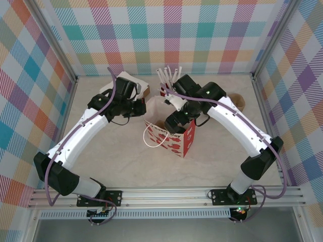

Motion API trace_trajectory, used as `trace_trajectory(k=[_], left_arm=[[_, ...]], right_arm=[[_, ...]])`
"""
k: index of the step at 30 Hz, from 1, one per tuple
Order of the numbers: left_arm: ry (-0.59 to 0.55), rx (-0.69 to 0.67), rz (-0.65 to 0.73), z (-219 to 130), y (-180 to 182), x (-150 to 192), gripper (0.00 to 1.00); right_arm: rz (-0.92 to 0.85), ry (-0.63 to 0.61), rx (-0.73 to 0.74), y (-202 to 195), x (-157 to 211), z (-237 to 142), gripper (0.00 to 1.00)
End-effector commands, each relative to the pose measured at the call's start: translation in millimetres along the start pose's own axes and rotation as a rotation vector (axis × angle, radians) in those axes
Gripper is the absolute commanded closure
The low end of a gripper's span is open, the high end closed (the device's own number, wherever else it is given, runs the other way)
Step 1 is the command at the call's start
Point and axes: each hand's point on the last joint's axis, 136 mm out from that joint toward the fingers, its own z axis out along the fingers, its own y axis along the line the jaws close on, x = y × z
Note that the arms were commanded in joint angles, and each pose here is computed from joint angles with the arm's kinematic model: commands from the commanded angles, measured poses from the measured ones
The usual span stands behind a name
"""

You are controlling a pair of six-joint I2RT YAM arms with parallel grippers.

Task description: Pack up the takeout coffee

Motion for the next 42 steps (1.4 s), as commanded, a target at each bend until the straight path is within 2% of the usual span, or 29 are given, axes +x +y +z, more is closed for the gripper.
trace_trajectory(k=[1, 10, 16, 24, 36, 42], left_arm=[[0.042, -0.032, 0.003, 4, 3, 9, 1.00], [0.047, -0.036, 0.003, 6, 4, 10, 1.00], [0.042, -0.037, 0.001, 5, 4, 9, 0.99], [0.013, -0.010, 0.000, -4, -3, 2, 0.80], [-0.079, -0.015, 0.011, -36, -4, -30, 0.47], [-0.108, 0.015, -0.022, -36, 1, -61, 0.46]], right_arm=[[0.017, -0.047, -0.005, 3, -1, -21, 0.00], [0.086, -0.189, 0.039, -5, -12, -58, 0.01], [0.173, -0.294, 0.057, -17, -17, -86, 0.05], [0.332, -0.383, 0.077, -51, -4, -107, 0.12], [0.454, -0.386, 0.174, -86, 31, -99, 0.13], [0.453, -0.433, 0.221, -89, 44, -104, 0.11]])
